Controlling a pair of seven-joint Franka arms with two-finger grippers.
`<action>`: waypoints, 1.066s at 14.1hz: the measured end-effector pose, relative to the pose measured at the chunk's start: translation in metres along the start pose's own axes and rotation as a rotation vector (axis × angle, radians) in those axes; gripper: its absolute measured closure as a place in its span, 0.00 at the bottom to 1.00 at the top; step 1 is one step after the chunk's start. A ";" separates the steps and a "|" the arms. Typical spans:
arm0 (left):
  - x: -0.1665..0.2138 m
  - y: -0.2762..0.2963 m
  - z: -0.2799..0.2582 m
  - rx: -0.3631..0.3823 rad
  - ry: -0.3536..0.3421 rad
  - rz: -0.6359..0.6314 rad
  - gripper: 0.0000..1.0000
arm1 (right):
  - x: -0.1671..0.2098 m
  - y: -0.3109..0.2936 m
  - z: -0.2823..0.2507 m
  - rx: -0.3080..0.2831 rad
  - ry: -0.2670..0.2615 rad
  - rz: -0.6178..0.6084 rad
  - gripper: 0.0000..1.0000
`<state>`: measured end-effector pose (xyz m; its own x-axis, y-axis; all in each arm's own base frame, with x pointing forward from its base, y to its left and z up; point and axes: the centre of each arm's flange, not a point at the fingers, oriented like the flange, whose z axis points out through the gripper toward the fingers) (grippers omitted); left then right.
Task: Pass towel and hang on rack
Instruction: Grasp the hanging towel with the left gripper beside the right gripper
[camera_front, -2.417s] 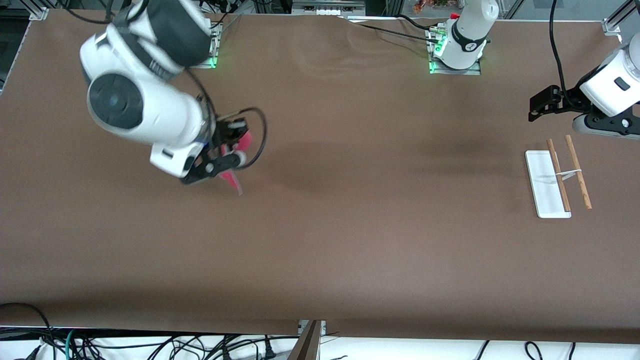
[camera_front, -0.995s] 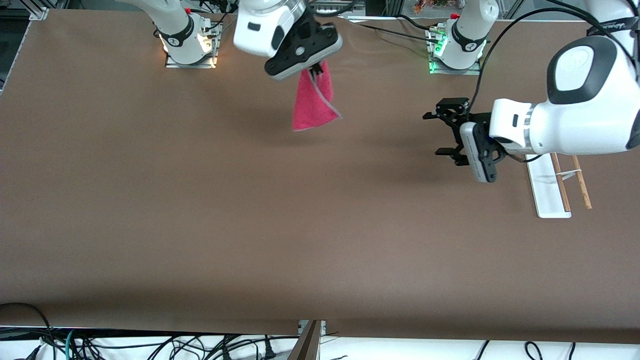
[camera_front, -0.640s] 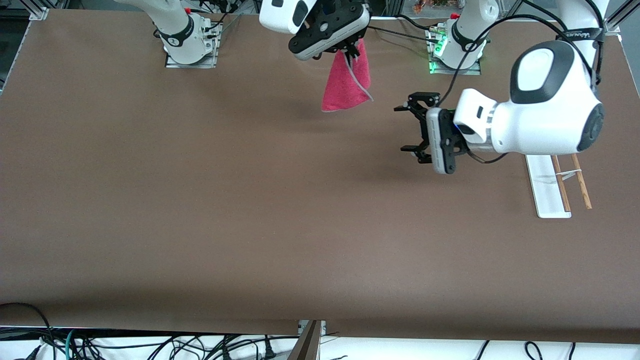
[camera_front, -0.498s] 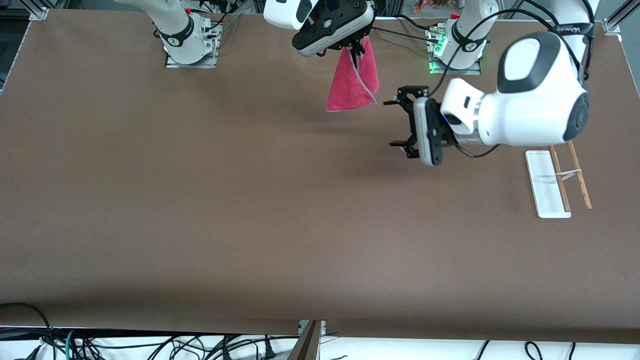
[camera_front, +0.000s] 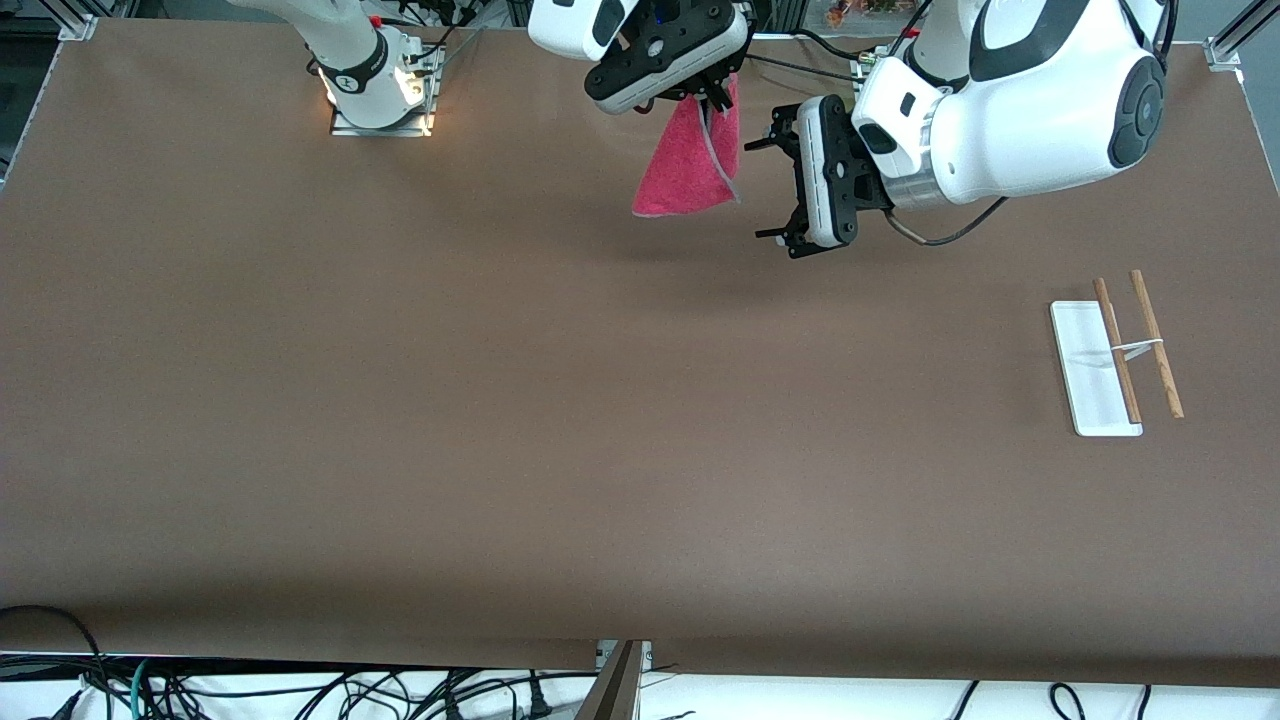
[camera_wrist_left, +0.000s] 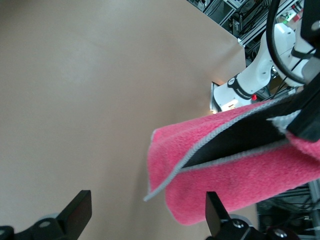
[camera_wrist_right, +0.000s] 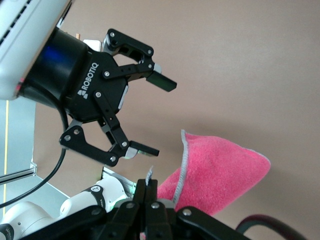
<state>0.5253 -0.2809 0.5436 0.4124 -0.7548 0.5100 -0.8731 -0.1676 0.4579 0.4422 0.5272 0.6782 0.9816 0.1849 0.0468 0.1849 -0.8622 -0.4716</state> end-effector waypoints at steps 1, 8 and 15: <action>-0.001 -0.002 0.004 0.010 0.005 0.021 0.00 | 0.000 0.000 0.000 0.000 0.000 0.000 0.98; 0.001 0.005 0.024 -0.016 0.127 0.048 0.02 | 0.000 0.000 0.000 0.000 0.001 0.001 0.98; -0.016 0.013 0.029 -0.005 0.113 0.093 0.42 | 0.001 0.001 0.000 -0.001 0.003 0.004 0.98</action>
<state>0.4997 -0.2896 0.5204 0.3568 -0.6907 0.6290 -0.9077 -0.0972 0.4081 0.4437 0.5262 0.6781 0.9825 0.1802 0.0474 0.1811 -0.8633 -0.4712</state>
